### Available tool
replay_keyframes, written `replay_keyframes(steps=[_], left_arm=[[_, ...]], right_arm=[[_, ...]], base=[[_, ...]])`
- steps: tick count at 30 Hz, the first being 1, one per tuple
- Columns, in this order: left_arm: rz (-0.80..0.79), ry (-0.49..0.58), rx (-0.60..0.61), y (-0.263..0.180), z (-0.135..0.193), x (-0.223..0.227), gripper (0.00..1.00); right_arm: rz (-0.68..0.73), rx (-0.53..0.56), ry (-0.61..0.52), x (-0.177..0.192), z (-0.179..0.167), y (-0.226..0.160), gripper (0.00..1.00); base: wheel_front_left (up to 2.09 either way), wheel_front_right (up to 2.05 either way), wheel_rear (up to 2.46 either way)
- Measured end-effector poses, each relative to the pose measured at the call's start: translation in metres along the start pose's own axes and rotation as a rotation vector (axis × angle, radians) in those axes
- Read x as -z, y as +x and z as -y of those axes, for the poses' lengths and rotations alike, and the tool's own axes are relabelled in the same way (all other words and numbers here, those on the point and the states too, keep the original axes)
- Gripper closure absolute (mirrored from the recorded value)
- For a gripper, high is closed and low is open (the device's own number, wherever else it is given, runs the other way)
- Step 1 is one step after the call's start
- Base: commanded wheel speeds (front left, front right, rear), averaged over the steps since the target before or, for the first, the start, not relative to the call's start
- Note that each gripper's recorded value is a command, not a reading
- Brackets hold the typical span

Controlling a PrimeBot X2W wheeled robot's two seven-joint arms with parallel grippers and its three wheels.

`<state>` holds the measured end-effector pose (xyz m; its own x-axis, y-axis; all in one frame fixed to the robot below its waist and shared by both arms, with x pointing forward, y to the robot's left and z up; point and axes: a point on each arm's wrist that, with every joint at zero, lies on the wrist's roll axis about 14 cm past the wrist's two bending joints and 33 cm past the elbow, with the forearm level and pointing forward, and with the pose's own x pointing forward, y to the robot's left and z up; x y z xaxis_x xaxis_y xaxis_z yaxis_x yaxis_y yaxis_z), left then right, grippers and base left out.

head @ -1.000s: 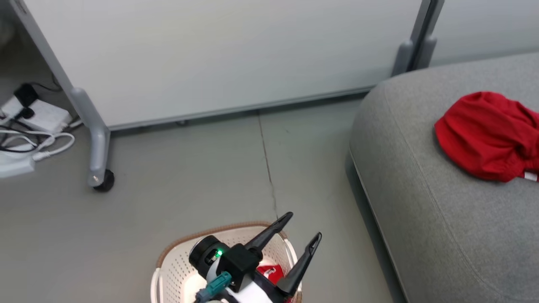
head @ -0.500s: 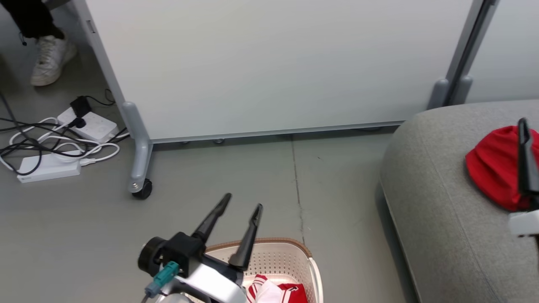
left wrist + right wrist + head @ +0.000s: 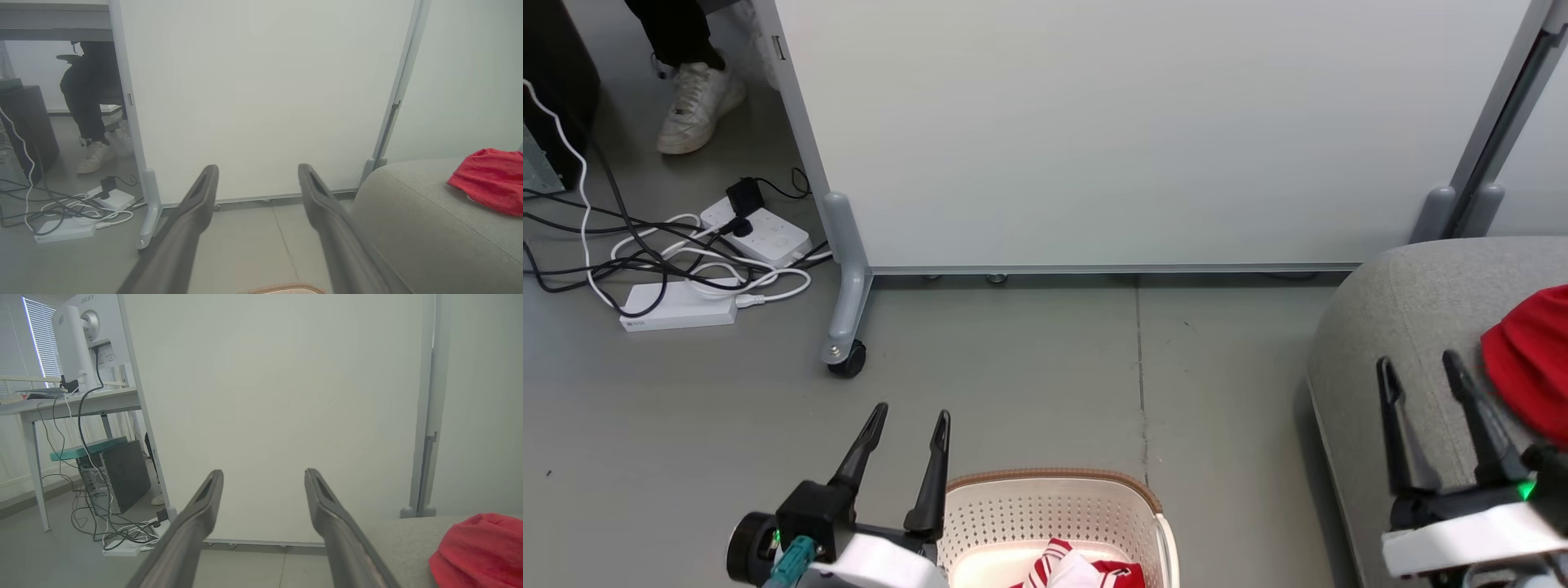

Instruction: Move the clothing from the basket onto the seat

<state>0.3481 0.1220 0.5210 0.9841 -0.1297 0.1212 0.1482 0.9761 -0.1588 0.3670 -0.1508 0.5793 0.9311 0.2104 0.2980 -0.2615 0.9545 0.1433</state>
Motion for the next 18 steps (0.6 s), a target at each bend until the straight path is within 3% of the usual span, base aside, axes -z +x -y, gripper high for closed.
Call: replay_keyframes(steps=[7, 18], left_arm=[[-0.043, 0.001, -0.057, -0.013, -0.014, 0.014, 0.00], [-0.083, 0.017, -0.049, -0.016, -0.014, 0.027, 0.00]], right_arm=[[-0.076, 0.018, 0.067, 0.029, -0.012, -0.012, 0.00], [-0.122, 0.020, 0.090, 0.045, -0.020, -0.019, 0.00]], base=[[0.00, 0.00, 0.00], [0.00, 0.00, 0.00]])
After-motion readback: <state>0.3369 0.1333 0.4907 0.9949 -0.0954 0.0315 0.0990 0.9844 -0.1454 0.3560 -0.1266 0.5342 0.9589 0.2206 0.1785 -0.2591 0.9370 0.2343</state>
